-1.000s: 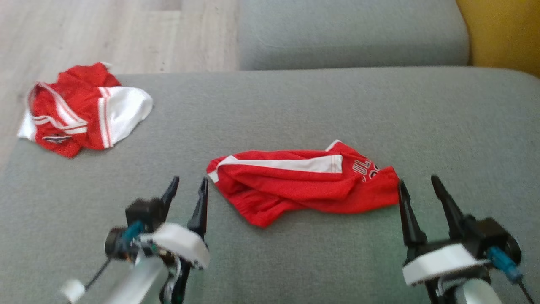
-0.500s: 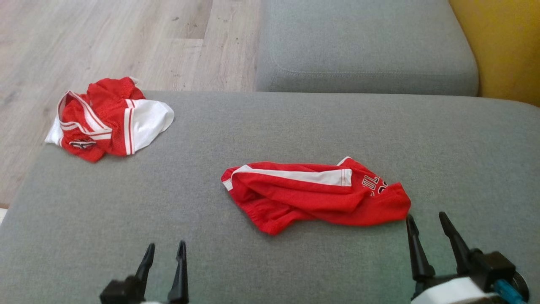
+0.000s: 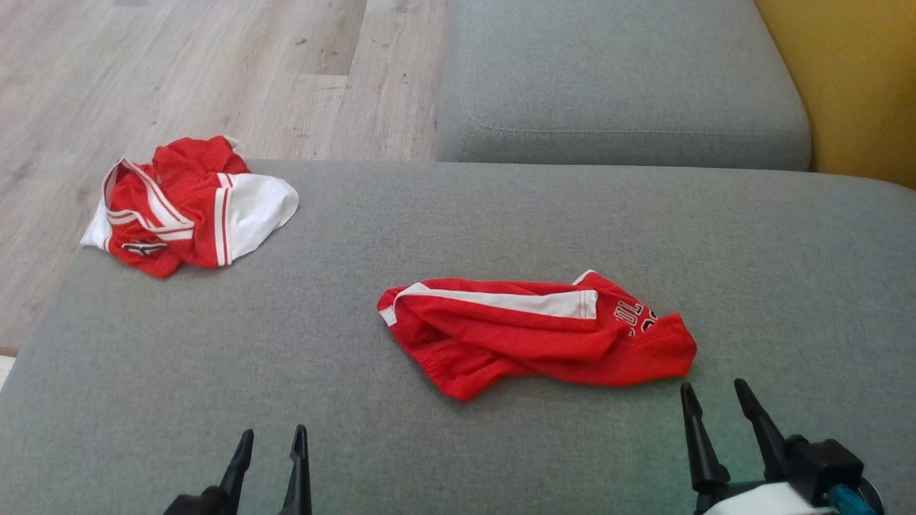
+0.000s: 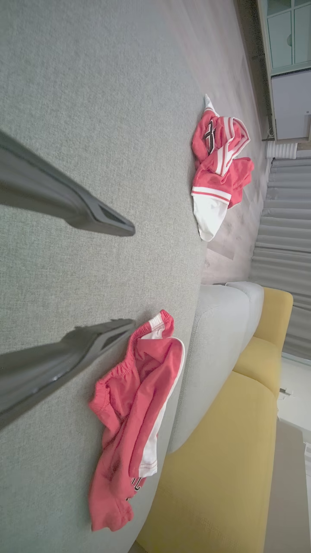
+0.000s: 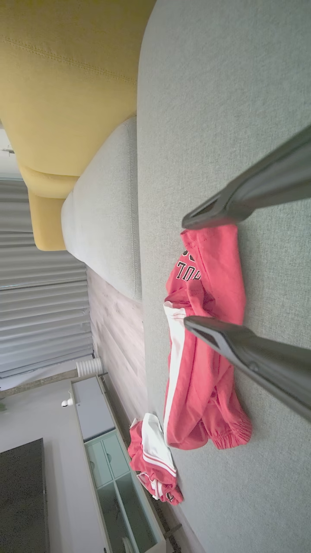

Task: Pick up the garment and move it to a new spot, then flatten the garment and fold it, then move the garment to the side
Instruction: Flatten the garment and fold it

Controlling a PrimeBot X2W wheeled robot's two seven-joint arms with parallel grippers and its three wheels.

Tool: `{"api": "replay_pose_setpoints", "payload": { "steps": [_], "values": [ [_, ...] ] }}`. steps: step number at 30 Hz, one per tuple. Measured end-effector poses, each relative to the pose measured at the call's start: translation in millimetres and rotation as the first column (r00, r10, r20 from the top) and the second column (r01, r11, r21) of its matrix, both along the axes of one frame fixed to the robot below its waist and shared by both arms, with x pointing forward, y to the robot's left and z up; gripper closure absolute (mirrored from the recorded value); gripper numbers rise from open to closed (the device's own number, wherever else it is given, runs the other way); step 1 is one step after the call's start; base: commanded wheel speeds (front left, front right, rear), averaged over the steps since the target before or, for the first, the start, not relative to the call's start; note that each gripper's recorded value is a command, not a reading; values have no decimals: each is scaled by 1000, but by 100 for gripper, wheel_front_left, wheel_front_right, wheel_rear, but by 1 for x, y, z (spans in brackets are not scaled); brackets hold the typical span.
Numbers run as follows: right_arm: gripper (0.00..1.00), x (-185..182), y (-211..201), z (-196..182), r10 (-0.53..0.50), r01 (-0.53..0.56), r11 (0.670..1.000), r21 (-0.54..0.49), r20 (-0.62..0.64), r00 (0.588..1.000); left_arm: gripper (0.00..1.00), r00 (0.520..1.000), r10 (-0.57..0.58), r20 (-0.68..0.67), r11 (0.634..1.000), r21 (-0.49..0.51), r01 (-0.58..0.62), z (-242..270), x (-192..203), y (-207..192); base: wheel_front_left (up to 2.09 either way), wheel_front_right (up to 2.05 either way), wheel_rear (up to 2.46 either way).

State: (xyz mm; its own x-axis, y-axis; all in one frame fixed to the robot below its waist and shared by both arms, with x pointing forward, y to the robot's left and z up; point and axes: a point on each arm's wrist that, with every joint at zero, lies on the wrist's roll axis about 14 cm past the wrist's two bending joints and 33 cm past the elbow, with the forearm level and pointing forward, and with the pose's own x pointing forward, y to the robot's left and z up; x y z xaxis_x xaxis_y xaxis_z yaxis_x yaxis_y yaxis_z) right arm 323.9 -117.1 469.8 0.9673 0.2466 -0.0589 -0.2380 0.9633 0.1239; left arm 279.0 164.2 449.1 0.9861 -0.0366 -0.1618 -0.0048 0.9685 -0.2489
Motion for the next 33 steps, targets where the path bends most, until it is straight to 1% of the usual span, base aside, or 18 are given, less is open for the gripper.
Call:
{"api": "replay_pose_setpoints", "payload": {
  "steps": [13,15,18,22,25,30,31,33],
  "values": [
    [0,1,1,-9,4,-5,1000,-5,-30,1000,0,1000,11,-23,1000,5,-10,-4,-1,2,0,0,0],
    [0,5,3,-11,14,-15,1000,-18,-45,999,0,1000,14,-28,1000,5,-14,-5,0,3,0,0,0],
    [0,19,10,-9,37,-40,998,-49,-60,997,0,999,18,-32,1000,12,-17,-6,0,4,0,0,0],
    [0,52,28,6,85,-91,992,-85,-74,994,0,999,34,-36,999,16,-33,-7,-2,8,0,0,0],
    [0,69,41,5,118,-131,986,-102,-125,985,0,998,48,-35,999,16,-48,-5,-2,11,0,0,0],
    [0,83,57,-21,149,-187,973,-135,-256,955,0,995,89,-39,996,16,-88,-5,-4,20,0,0,0],
    [0,83,57,-21,149,-187,973,-135,-256,955,0,995,89,-39,996,16,-88,-5,-4,20,0,0,0],
    [0,87,62,-31,157,-207,968,-142,-299,941,0,993,107,-50,994,15,-106,-8,-8,23,0,0,0]
  ]
}}
